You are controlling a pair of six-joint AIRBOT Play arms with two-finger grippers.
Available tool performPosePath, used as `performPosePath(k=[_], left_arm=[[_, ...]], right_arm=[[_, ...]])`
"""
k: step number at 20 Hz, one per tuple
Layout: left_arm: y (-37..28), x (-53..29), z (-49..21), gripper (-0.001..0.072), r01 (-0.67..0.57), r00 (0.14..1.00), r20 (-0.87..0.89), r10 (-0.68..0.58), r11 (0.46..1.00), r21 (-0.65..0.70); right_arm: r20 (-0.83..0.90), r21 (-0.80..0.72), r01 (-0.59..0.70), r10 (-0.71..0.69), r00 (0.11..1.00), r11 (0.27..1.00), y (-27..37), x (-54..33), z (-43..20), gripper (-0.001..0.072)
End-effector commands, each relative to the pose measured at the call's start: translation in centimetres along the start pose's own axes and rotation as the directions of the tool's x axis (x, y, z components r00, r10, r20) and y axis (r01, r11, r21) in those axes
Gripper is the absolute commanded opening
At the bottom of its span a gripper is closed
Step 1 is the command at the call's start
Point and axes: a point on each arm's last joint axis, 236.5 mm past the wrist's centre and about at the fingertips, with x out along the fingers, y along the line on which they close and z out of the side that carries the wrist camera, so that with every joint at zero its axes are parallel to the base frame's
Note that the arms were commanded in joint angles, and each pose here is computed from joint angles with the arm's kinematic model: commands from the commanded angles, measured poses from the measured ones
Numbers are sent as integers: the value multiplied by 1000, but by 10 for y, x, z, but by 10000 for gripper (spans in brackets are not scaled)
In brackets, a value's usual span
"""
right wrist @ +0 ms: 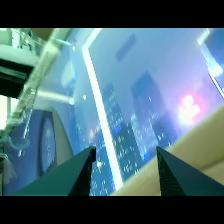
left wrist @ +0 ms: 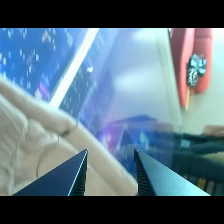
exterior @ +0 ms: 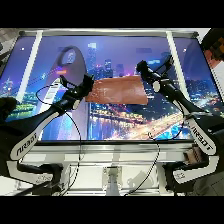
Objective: Fold the clothes and pants, and hang the long-sleeved shirts on hangers.
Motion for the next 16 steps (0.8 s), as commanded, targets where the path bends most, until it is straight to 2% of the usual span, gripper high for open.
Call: performPosePath(k=[1, 2, 3, 4, 5, 7, 8, 9, 10, 11, 12, 13, 15, 16], left_arm=[[-13, 1, 30, 353, 72, 996, 57, -72, 997, -7], [-26, -3, 40, 352, 119, 990, 75, -119, 993, 6], [-39, -8, 49, 349, 158, 983, 88, -160, 987, 31], [-52, -15, 58, 296, 188, 977, 93, -194, 980, 73], [-65, -22, 64, 220, 206, 972, 90, -218, 970, 125], [-94, -41, 74, 217, 248, 959, 81, -273, 940, 233], [-109, -51, 77, 220, 269, 951, 76, -300, 921, 281], [-124, -61, 79, 233, 289, 942, 69, -328, 899, 329], [-139, -72, 78, 288, 308, 934, 56, -354, 873, 379], [-152, -82, 79, 367, 325, 924, 50, -378, 850, 415], [-166, -93, 77, 409, 342, 915, 42, -402, 825, 450], [-178, -103, 78, 414, 358, 905, 41, -424, 809, 467], [-197, -119, 78, 437, 385, 886, 43, -461, 785, 486], [-204, -125, 79, 482, 395, 879, 44, -475, 777, 490]], right_arm=[[19, -32, 14, -14, 1000, 999, 3, 4, 23, 450], [2, -59, 59, -59, 998, 997, -3, 0, 31, 446], [-23, -122, 111, -115, 993, 986, -13, -6, 39, 359], [-62, -191, 178, -193, 979, 965, -29, -16, 45, -3], [-87, -218, 229, -253, 964, 949, -43, -26, 54, 8], [-139, -287, 285, -334, 932, 915, -73, -45, 69, 5], [-180, -305, 264, -328, 928, 915, -80, -49, 70, 4], [-244, -323, 197, -283, 928, 926, -79, -52, 66, 4], [-318, -314, 104, -207, 925, 944, -73, -54, 58, 4], [-404, -274, -9, -106, 909, 962, -63, -57, 48, 4], [-485, -204, -110, -3, 875, 973, -57, -63, 38, 4], [-567, -104, -206, 112, 816, 973, -52, -72, 27, 4], [-678, 106, -284, 278, 680, 953, -57, -91, 8, 9], [-695, 130, -264, 278, 663, 956, -70, -90, 4, 54]])
